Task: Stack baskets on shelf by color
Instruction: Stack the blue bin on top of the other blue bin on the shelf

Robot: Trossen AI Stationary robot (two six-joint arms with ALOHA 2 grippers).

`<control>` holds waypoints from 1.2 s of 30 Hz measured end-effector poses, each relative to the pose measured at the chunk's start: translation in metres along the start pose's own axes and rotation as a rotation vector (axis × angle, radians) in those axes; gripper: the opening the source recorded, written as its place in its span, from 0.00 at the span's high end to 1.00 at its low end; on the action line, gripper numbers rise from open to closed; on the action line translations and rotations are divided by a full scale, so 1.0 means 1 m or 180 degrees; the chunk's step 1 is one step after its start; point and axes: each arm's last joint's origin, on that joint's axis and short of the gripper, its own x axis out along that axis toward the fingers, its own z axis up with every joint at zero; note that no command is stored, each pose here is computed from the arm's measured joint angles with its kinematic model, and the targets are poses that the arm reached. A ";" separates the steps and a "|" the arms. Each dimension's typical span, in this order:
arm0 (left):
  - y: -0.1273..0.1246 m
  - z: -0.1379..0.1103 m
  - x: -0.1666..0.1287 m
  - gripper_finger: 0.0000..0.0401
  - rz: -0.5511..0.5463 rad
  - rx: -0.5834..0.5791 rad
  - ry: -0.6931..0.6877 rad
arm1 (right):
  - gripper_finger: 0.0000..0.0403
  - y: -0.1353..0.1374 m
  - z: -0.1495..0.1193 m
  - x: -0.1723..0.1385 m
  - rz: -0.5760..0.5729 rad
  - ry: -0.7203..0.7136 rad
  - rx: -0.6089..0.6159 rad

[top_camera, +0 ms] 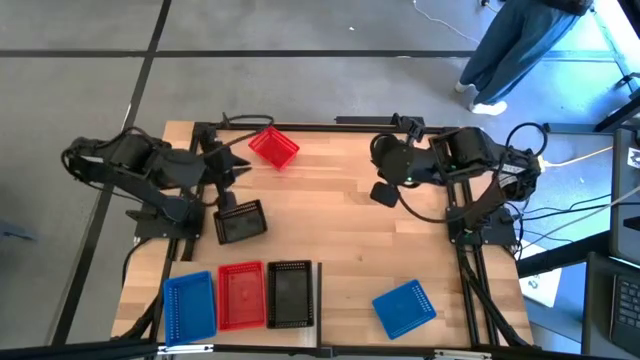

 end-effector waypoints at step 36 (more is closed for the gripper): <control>0.028 -0.011 0.012 0.90 0.0539 -0.0447 0.0435 | 0.78 0.111 -0.160 0.070 0.2150 0.1273 -0.1009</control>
